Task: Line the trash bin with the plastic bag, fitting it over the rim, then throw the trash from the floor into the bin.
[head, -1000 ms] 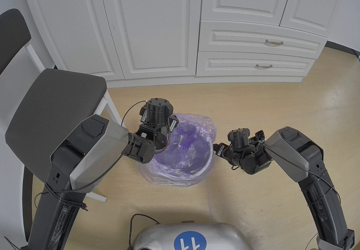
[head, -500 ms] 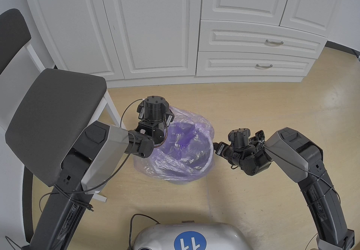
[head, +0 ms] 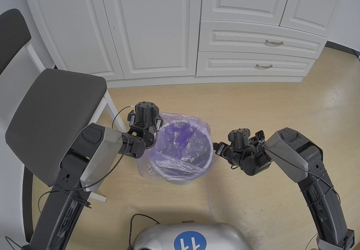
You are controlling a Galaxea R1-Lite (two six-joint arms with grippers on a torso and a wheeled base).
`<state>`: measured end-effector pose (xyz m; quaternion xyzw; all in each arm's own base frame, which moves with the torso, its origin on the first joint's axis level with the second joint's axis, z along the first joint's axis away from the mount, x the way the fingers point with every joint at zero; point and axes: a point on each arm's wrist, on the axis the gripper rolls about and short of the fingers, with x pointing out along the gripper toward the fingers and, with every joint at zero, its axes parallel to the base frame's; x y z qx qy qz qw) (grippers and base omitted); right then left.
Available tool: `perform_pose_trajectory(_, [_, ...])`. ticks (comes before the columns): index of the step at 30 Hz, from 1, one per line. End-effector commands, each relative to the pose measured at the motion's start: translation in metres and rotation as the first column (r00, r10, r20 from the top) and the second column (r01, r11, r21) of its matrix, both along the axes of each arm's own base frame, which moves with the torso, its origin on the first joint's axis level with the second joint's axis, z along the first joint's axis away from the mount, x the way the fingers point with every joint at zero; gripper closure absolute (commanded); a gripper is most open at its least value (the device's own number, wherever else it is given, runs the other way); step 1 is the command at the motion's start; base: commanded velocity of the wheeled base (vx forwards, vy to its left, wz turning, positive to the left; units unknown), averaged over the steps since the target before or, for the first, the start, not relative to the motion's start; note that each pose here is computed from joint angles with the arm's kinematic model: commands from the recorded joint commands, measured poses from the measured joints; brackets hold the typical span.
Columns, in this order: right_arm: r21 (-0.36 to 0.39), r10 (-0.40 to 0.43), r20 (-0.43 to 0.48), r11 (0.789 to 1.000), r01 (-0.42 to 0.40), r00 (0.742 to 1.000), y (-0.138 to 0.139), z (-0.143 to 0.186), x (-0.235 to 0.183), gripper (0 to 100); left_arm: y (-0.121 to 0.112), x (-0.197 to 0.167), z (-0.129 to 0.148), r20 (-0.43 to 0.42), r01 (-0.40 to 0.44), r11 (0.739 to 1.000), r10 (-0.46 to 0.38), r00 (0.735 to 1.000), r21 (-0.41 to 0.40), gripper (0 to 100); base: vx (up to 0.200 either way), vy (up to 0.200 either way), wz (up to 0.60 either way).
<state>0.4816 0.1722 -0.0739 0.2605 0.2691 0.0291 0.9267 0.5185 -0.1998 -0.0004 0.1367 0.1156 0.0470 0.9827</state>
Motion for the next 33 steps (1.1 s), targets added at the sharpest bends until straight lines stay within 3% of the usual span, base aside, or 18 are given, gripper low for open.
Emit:
perform_pose_trajectory(1, [0.002,0.000,0.006,1.000,0.000,1.000,0.000,-0.001,0.000,0,0.002,-0.001,-0.010,-0.040,-0.008,1.000,0.008,0.999,-0.007,0,0.000,0.000,0.00])
perform_pose_trajectory(11, [0.005,0.001,0.020,1.000,-0.001,1.000,0.000,-0.001,0.001,0,0.013,-0.002,-0.012,-0.084,-0.038,0.999,0.036,0.996,-0.018,0,0.000,0.000,0.00])
perform_pose_trajectory(15, [0.014,-0.011,0.030,1.000,0.011,0.999,-0.001,0.000,0.004,0,0.019,-0.008,0.000,-0.094,-0.052,0.998,0.049,0.994,-0.037,0,0.000,0.000,0.00])
perform_pose_trajectory(21, [0.073,-0.064,0.128,0.996,0.055,0.990,-0.018,0.022,0.013,0,0.026,-0.028,0.031,-0.139,-0.084,0.992,0.070,0.988,-0.097,0,0.000,0.000,0.00])
perform_pose_trajectory(27, [0.095,-0.077,0.167,0.994,0.062,0.983,-0.033,0.061,0.013,0,0.034,-0.050,0.057,-0.200,-0.106,0.986,0.080,0.977,-0.126,0,0.000,0.000,0.00])
perform_pose_trajectory(31, [0.131,0.022,0.165,0.990,-0.044,0.986,-0.038,0.104,-0.010,0,0.041,-0.072,0.078,-0.209,-0.125,0.979,0.089,0.974,-0.163,0,0.000,0.000,0.00])
perform_pose_trajectory(33, [0.164,0.110,0.155,0.977,-0.136,0.982,-0.040,0.126,-0.029,0,0.043,-0.086,0.086,-0.222,-0.123,0.977,0.084,0.971,-0.171,0,0.000,0.000,0.00])
